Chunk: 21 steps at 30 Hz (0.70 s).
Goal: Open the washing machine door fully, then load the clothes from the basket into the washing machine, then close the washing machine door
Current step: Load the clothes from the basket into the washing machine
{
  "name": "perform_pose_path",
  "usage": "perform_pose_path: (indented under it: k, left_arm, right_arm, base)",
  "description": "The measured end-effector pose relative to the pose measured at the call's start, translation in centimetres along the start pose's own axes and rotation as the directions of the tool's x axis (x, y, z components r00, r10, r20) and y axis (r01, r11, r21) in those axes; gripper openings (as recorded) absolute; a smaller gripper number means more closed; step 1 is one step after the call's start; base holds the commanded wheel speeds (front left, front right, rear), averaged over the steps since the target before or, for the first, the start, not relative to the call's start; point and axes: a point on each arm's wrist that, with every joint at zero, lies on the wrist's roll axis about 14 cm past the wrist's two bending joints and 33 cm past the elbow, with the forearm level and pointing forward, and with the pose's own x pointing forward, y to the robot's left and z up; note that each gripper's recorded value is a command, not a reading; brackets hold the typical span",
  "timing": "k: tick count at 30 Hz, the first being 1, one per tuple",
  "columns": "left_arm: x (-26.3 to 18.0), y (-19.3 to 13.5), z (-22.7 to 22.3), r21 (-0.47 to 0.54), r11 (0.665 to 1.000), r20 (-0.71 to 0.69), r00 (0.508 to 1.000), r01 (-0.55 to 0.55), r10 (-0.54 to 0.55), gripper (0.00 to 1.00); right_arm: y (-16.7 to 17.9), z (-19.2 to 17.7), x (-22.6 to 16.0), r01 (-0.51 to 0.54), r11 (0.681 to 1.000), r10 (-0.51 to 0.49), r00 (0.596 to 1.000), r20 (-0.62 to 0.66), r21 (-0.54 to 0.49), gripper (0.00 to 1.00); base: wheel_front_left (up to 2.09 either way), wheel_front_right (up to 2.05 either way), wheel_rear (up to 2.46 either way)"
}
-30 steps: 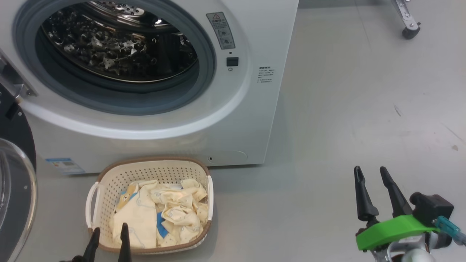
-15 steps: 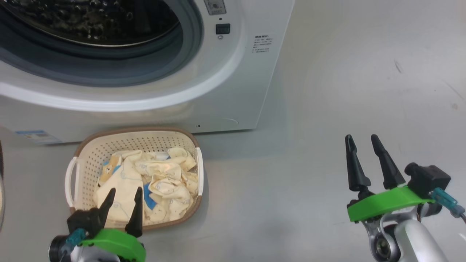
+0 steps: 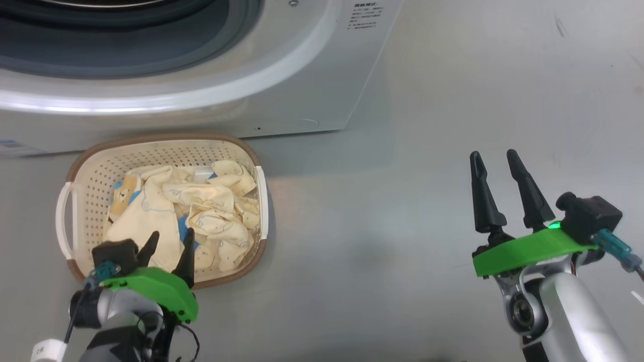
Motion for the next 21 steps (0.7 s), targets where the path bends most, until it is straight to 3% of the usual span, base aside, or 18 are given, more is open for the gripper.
perform_pose_path:
  k: [12, 21]
  left_arm:
    - [3.3, -0.8, -2.8, -0.171, 0.985, -0.152, 0.987, 0.027, -0.054, 1.00]
    - [5.3, -1.1, -5.9, -0.295, 0.956, -0.268, 0.960, 0.000, -0.082, 1.00]
  right_arm:
    - [-0.3, -1.6, 2.2, -0.013, 0.999, 0.012, 0.999, -0.032, -0.031, 1.00]
    - [-0.9, -3.0, 3.7, -0.014, 0.998, 0.011, 0.998, -0.060, -0.054, 1.00]
  base:
    - [0.00, 0.00, 0.00]
    - [0.00, 0.00, 0.00]
